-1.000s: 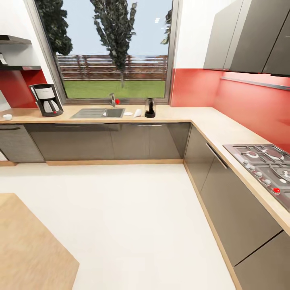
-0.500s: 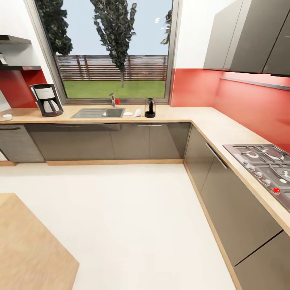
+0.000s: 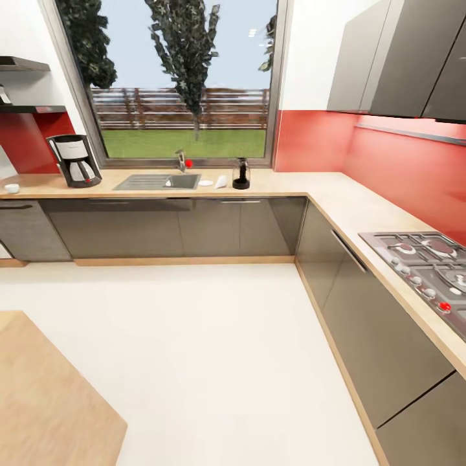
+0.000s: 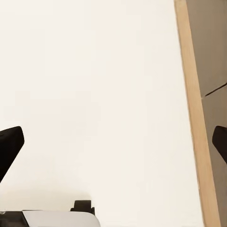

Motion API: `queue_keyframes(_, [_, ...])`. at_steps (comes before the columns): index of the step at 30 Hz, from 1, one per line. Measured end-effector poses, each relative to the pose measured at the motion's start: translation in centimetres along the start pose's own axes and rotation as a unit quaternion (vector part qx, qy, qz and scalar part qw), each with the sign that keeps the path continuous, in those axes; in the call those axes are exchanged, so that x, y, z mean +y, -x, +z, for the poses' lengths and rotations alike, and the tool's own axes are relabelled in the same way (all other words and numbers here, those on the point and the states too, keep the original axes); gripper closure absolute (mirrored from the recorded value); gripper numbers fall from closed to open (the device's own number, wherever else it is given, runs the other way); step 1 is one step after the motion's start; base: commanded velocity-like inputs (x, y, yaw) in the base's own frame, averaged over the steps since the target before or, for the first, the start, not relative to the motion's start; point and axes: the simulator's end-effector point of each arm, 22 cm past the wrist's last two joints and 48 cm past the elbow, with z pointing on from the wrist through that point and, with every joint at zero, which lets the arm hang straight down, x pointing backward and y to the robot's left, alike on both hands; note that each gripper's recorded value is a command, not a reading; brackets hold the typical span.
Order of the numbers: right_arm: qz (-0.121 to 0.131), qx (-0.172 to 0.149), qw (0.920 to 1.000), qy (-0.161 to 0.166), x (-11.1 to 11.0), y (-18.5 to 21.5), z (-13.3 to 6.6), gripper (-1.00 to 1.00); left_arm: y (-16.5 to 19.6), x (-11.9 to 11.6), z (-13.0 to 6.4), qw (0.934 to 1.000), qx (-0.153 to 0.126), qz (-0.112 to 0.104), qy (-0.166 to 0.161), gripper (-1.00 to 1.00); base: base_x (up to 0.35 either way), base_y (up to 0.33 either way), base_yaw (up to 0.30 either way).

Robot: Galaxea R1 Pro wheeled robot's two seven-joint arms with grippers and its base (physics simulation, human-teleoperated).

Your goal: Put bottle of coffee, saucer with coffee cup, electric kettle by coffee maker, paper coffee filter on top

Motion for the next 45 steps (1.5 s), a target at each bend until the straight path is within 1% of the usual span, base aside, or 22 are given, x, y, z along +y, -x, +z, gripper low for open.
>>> queue_keyframes(20, [0.000,0.000,1.0000,-0.001,-0.10,-0.01,-0.02,-1.00,0.16,-0.08,-0.01,1.0000,-0.004,-0.001,0.000,-1.00,0.317,0.000,0.006])
queue_keyframes(34, [0.000,-0.004,1.0000,-0.001,-0.14,0.29,-0.01,-1.00,0.45,-0.10,-0.05,1.0000,-0.007,-0.001,-0.001,-1.00,0.335,0.000,0.218])
queue_keyframes(45, [0.001,-0.006,1.0000,-0.002,-0.17,0.48,-0.02,-1.00,0.71,-0.11,-0.08,0.9999,-0.010,-0.001,-0.001,-1.00,0.336,0.000,0.030])
